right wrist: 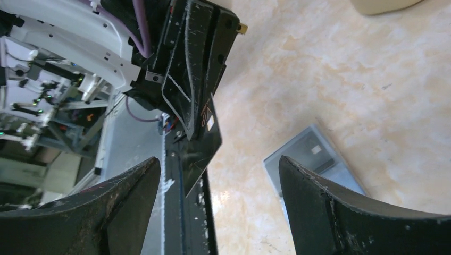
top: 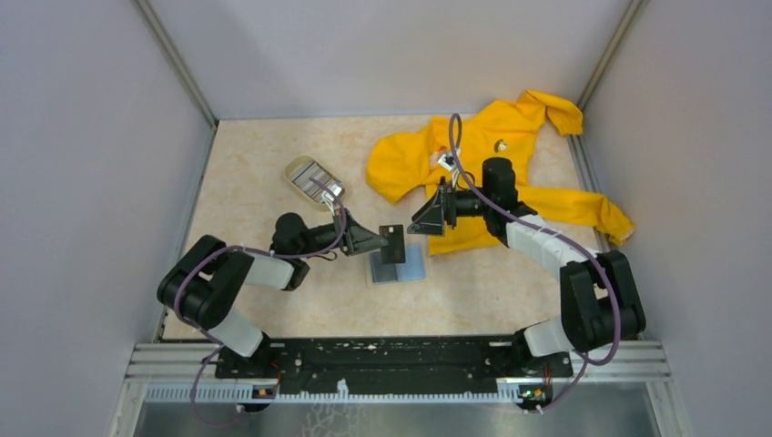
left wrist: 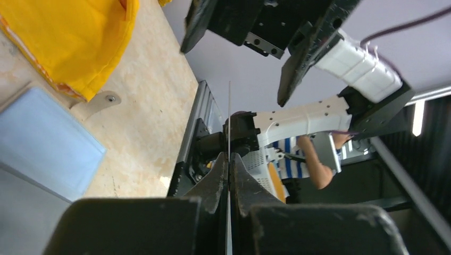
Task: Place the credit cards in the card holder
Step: Insert the credit card into the card holder.
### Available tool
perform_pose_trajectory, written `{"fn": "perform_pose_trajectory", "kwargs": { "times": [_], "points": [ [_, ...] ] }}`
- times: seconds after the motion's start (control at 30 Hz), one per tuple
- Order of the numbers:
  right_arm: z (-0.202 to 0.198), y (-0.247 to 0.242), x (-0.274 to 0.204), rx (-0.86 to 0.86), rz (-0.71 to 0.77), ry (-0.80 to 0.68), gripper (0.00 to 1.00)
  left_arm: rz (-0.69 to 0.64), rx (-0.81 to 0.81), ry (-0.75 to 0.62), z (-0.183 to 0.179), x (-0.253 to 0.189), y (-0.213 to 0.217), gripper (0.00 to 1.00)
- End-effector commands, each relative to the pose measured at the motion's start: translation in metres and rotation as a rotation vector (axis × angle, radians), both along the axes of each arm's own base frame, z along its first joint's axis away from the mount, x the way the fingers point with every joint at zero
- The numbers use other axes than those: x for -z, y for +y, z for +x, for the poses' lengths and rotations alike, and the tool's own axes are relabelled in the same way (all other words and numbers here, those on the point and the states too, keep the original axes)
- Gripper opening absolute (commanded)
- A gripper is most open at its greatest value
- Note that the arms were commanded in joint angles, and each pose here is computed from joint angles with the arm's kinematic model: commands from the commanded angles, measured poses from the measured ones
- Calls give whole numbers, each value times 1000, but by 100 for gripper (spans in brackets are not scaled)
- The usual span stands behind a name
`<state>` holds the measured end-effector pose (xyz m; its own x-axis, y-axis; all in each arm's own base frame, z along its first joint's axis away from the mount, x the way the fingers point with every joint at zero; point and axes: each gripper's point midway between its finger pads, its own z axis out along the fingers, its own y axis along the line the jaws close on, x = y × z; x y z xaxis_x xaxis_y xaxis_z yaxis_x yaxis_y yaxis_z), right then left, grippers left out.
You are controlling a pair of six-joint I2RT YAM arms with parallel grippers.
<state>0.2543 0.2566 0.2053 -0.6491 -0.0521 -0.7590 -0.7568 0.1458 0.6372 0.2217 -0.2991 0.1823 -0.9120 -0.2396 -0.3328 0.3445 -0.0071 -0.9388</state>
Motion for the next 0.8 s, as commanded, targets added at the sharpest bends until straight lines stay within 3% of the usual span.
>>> {"fn": "perform_pose_trajectory", "kwargs": {
  "times": [0.0, 0.1, 0.17, 0.3, 0.43, 0.6, 0.67, 0.77],
  "points": [
    [-14, 15, -11, -91, 44, -31, 79, 4, -30, -275, -5, -15, -2, 0],
    [-25, 26, -6, -150, 29, -27, 70, 0, -15, -319, -10, -20, -4, 0],
    [-30, 32, -4, -188, 32, -19, 57, 1, -9, -334, -12, -20, -4, 0],
    [-36, 35, -7, -235, 52, -8, 3, 10, -5, -349, -16, -16, -3, 3],
    [-42, 34, -13, -274, 75, -24, 0, 26, -45, -419, -20, -14, 5, 34],
    [-51, 32, -23, -306, 106, -48, 0, 61, -217, -619, -27, -20, 31, 79],
    [-51, 32, -25, -300, 117, -50, 0, 32, -268, -689, -37, -27, 42, 90],
    [-51, 32, -28, -279, 136, -41, 0, -1, -298, -748, -48, -35, 48, 95]
  ]
}}
